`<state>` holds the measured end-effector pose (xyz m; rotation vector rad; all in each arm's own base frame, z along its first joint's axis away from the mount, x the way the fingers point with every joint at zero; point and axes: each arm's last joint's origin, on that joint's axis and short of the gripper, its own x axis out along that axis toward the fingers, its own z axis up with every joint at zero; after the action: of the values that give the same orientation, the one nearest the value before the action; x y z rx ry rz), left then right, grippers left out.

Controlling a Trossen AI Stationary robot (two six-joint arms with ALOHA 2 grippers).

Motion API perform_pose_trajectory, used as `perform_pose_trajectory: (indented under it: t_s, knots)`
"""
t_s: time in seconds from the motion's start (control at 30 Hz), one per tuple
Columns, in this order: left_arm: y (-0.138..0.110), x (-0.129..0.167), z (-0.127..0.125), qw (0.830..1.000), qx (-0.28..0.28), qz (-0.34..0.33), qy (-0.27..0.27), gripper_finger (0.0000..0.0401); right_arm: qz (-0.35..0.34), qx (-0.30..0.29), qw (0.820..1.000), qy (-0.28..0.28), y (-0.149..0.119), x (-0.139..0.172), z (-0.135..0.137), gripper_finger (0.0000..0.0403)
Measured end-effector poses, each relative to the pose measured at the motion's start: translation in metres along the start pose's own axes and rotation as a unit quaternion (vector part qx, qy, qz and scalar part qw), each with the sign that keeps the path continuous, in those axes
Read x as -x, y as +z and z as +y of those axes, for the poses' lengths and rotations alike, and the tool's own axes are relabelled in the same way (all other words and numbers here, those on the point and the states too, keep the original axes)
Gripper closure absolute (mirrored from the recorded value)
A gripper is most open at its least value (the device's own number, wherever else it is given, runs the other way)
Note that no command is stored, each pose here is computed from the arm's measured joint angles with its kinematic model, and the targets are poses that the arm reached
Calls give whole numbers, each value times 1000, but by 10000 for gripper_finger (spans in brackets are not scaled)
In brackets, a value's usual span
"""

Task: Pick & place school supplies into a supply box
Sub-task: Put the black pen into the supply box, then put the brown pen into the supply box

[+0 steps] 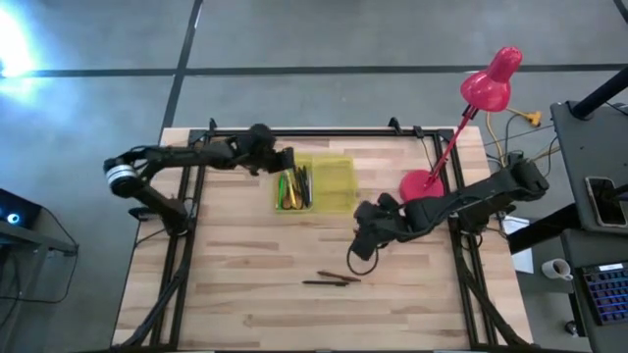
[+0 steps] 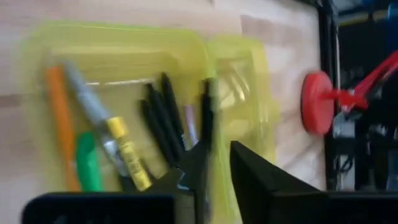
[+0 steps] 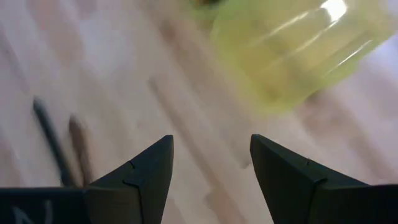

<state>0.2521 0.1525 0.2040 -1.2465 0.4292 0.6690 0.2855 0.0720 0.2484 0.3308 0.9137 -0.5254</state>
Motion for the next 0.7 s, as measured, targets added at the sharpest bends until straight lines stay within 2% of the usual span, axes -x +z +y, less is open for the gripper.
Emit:
perform_pose_trajectory:
  t_s: [0.13, 0.23, 0.3, 0.37, 0.5, 0.6, 0.7]
  knots:
    - [4, -12, -11, 999, -20, 47, 9, 318, 58, 24, 998, 14, -15, -14, -1, 197]
    - [-1, -12, -25, 995, -56, 75, 20, 304, 77, 14, 997, 8, -23, -22, -4, 197]
    - [-8, -8, -31, 991, -80, 96, 38, 300, 78, 18, 996, 30, -26, -28, -1, 197]
    - [-18, 0, -39, 988, -104, 108, 48, 299, 77, 42, 992, 86, -27, -35, 6, 197]
    - [-45, 23, -60, 981, -152, 117, 10, 299, 69, 106, 979, 162, -31, -54, 23, 197]
    - [-70, 41, -70, 975, -186, 122, -16, 299, 72, 149, 973, 161, -36, -71, 31, 197]
    - [-95, 60, -78, 975, -190, 111, -36, 299, 88, 174, 968, 159, -39, -86, 40, 197]
